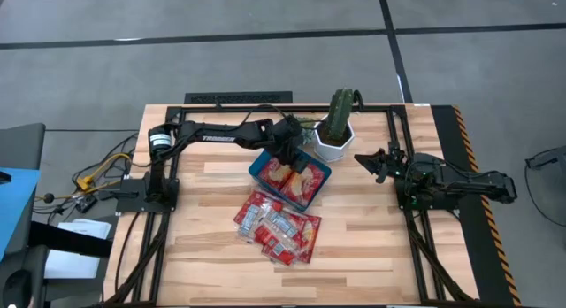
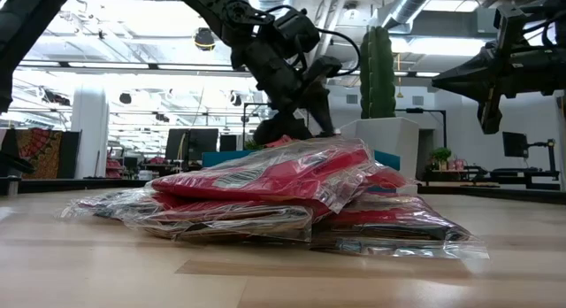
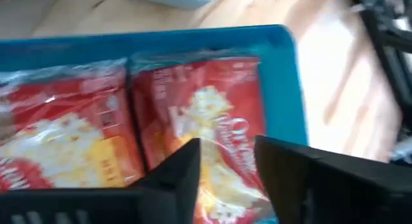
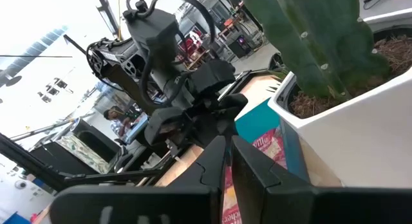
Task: Sort popcorn bags into baskets
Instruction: Put the popcorn bag into the blue bin
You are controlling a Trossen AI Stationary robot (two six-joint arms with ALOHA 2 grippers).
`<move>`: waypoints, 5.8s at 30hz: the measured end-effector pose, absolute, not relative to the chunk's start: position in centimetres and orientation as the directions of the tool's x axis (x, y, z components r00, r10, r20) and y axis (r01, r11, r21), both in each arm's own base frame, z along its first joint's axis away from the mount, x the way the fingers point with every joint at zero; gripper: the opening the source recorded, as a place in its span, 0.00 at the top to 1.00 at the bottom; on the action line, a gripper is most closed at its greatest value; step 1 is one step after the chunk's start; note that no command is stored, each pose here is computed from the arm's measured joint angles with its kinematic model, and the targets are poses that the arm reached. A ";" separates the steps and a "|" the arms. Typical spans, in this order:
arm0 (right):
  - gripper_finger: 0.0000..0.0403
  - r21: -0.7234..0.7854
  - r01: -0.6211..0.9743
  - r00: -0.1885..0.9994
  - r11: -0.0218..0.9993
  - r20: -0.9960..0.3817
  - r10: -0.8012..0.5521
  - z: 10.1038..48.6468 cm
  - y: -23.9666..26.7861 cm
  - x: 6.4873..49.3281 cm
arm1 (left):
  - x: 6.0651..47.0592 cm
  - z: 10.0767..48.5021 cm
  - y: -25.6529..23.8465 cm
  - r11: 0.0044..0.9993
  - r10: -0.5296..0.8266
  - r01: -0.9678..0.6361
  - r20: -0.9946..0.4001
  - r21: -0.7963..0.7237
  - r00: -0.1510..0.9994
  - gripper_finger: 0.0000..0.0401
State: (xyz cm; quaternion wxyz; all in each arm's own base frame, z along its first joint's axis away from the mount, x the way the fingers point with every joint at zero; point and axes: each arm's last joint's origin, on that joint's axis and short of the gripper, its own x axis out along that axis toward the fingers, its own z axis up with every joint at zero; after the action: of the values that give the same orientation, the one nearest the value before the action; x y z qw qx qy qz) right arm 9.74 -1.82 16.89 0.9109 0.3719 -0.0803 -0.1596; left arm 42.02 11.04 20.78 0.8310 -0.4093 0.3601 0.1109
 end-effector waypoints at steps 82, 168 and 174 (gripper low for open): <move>0.87 0.663 0.249 0.940 0.706 0.010 -0.341 16.7 -1.8 9.8 | 37.1 14.1 -11.8 0.889 -0.172 0.429 -0.747 0.163 0.642 0.32; 0.87 0.671 0.247 0.939 0.699 0.011 -0.343 16.7 -1.8 9.8 | 39.3 15.4 -5.2 0.888 -0.336 0.413 -0.897 -0.201 0.287 0.73; 0.87 0.672 0.247 0.939 0.698 0.012 -0.343 16.7 -1.8 9.8 | 39.3 15.8 -5.3 0.891 -0.342 0.397 -0.901 -0.221 0.266 0.98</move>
State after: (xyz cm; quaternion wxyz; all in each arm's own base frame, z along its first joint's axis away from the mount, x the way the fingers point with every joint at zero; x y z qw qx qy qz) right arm 9.79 -1.80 16.74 0.9190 0.3536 -0.0683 -0.1606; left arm 39.31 -5.28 15.83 0.7953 0.0242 0.5595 -0.2323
